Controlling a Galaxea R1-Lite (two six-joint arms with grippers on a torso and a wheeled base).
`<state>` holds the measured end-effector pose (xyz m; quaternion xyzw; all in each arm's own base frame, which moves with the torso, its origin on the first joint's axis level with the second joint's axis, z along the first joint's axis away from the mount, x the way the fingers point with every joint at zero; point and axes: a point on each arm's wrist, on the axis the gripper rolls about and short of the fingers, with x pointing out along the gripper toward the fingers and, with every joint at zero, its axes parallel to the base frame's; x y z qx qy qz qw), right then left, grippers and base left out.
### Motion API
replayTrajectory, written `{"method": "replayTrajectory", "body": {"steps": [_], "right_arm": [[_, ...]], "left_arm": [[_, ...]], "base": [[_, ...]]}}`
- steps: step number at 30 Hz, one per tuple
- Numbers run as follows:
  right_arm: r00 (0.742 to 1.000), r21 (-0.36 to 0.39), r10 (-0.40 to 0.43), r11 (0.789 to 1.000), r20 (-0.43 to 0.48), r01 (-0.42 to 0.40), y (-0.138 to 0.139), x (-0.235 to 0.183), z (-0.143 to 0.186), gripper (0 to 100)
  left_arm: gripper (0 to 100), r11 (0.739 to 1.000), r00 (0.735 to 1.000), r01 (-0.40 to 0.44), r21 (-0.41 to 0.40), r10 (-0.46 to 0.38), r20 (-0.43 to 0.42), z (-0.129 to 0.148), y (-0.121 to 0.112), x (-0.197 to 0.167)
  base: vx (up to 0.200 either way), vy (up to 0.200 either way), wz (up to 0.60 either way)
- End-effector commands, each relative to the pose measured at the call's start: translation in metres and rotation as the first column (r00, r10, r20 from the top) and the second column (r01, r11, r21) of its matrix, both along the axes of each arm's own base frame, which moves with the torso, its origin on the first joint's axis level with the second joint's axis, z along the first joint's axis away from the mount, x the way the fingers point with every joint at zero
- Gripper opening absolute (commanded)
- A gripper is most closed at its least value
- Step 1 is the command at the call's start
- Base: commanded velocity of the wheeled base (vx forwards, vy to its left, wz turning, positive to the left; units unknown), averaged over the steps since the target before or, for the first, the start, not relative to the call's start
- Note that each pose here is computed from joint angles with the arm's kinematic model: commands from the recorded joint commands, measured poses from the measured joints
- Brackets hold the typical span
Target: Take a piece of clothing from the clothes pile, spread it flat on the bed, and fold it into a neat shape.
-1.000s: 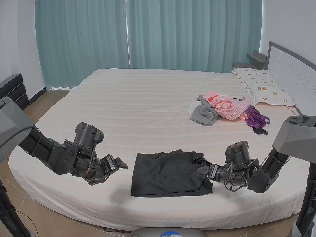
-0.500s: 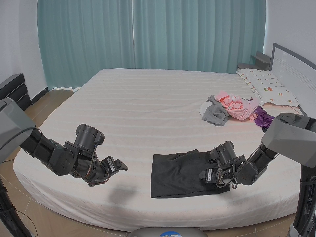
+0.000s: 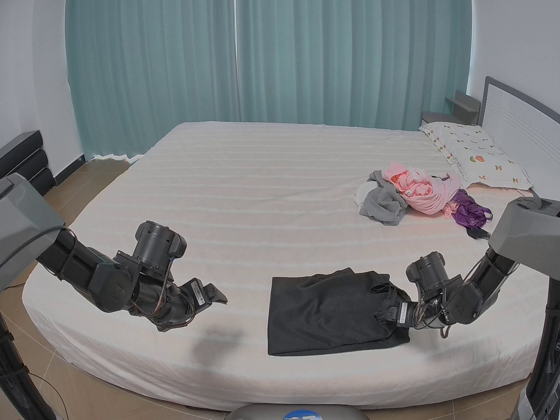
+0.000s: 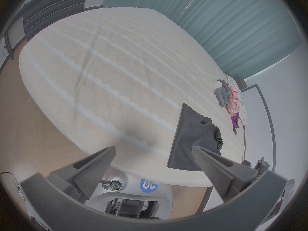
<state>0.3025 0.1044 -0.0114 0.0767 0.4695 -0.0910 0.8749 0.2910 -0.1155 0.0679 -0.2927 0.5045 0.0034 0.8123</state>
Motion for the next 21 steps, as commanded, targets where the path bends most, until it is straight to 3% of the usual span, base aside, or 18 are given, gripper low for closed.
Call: {"method": "replayTrajectory", "body": {"steps": [1,6,12,21], "right_arm": [[0.999,-0.003,-0.037,0.999,-0.012,0.037,-0.024,-0.015,0.010,100],[0.997,0.023,-0.072,0.997,-0.009,0.072,-0.041,-0.028,0.018,100],[0.997,0.211,-0.005,0.977,0.072,-0.011,-0.038,-0.024,0.031,100],[0.995,0.198,0.064,0.977,0.073,-0.078,0.011,0.005,0.006,100]], "left_arm": [[100,1.000,1.000,0.000,0.000,0.000,-0.001,-0.001,0.000,0.001],[100,1.000,1.000,0.000,-0.001,0.000,0.002,0.000,-0.001,0.001],[100,1.000,1.000,-0.001,0.000,0.001,0.004,0.000,-0.001,0.002],[100,1.000,1.000,-0.001,-0.003,0.001,0.005,0.001,-0.001,0.002]], "base": [[0.000,0.000,0.00],[0.000,0.000,0.00],[0.000,0.000,0.00],[0.000,0.000,0.00]]}}
